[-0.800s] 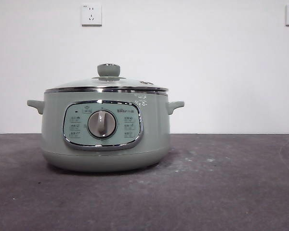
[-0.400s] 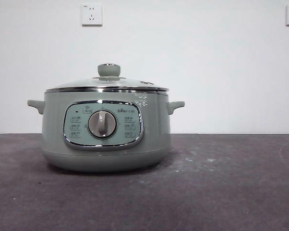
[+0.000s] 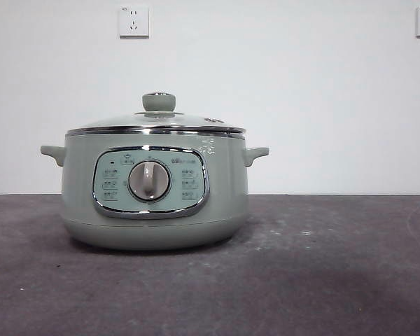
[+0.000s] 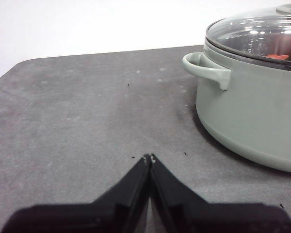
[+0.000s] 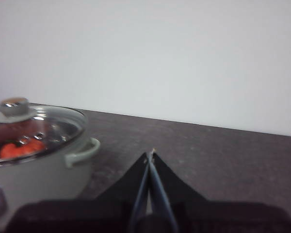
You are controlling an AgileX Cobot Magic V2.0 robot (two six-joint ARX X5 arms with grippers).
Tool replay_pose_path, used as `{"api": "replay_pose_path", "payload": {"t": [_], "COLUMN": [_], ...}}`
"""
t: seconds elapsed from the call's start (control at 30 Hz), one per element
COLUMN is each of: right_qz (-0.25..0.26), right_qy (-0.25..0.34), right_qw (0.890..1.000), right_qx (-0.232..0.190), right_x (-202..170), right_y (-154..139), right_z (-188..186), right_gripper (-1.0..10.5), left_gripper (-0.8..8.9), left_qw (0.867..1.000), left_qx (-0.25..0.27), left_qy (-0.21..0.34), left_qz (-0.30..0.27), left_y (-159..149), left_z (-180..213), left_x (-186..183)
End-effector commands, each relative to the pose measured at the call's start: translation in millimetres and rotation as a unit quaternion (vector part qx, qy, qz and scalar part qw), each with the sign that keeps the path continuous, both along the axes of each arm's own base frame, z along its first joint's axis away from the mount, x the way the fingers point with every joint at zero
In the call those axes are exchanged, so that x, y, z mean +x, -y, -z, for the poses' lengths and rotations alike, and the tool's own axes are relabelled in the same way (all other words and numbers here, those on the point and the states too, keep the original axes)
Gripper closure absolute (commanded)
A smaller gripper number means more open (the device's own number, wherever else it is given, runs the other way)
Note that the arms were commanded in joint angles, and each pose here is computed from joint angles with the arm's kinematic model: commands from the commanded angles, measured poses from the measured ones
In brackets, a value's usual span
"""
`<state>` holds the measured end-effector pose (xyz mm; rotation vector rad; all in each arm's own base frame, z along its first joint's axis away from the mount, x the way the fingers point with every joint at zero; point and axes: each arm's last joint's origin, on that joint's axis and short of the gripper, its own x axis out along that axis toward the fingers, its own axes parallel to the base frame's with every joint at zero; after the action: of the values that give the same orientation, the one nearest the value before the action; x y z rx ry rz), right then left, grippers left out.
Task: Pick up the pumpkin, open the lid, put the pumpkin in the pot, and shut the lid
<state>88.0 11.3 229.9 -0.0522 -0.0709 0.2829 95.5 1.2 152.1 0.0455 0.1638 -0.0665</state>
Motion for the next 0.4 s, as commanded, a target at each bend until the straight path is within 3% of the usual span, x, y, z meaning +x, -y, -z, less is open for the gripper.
{"api": "replay_pose_path", "payload": {"t": [0.03, 0.4], "right_qz": [0.02, 0.029], "right_qy": [-0.015, -0.06], "right_qw": [1.0, 0.998], "right_qx": [0.012, 0.024], "right_x": [2.7, 7.8], "right_y": [1.1, 1.3], "right_z": [23.3, 66.1], "right_gripper": [9.5, 9.5], "left_gripper": [8.17, 8.17], "left_qw": [1.0, 1.0], "left_qx": [-0.005, -0.005], "left_qy": [-0.008, -0.008], "left_qz": [-0.003, -0.003], "left_y": [-0.3, -0.3], "left_z": [5.3, 5.3], "left_x": [0.6, 0.6]}}
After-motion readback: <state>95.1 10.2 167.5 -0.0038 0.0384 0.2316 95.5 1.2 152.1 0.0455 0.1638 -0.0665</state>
